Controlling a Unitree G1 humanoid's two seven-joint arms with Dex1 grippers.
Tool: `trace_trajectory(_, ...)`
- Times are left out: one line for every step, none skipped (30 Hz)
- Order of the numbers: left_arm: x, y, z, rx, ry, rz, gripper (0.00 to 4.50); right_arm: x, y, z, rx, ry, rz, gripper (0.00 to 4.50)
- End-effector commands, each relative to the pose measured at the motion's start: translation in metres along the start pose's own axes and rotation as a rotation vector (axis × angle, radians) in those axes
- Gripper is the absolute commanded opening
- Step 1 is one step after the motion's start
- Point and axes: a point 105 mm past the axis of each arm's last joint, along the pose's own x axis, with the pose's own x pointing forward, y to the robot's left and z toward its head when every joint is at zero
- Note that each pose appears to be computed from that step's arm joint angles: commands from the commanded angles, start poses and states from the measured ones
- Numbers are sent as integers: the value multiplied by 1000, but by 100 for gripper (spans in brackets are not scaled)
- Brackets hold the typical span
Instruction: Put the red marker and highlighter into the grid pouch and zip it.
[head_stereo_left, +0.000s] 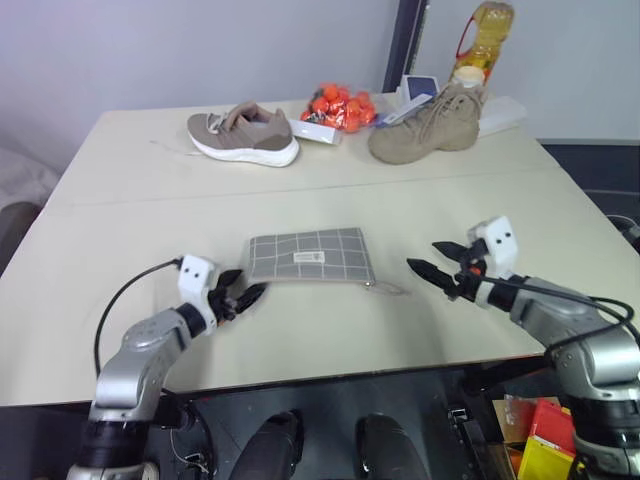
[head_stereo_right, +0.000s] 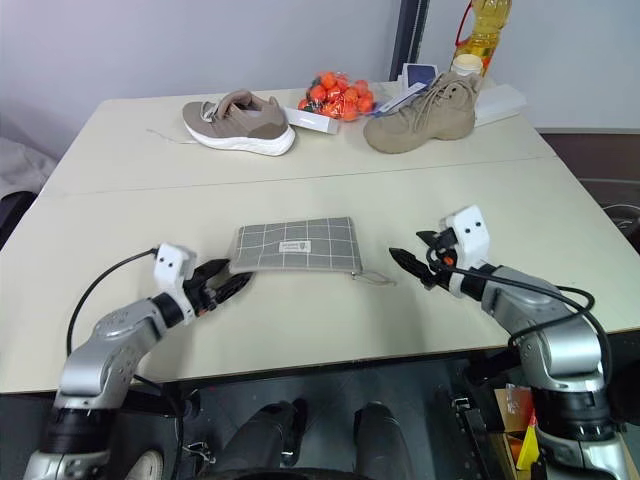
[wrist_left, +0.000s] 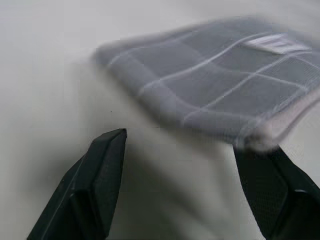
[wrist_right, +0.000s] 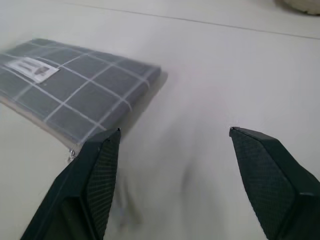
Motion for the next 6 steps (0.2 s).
trace_trajectory(-20, 17, 3, 10, -16, 113, 358, -9, -5, 13, -25, -83, -16, 367)
trace_trajectory(-25, 20, 1, 9, -19, 134, 358, -10, -7, 9, -19, -78, -23, 367)
trace_trajectory(-30, 22, 0, 16, -22, 149, 358, -9, -8, 5, -22, -71, -24, 367)
trace_trajectory(-32, 23, 0, 22, -23, 156, 358, -9, -9, 3, -27, -67, -22, 367)
trace_trajectory(-33, 25, 0, 22, -22, 164, 358, -8, -9, 2, -31, -68, -20, 367)
trace_trajectory(-34, 27, -1, 17, -21, 175, 358, -7, -9, 2, -27, -75, -19, 367)
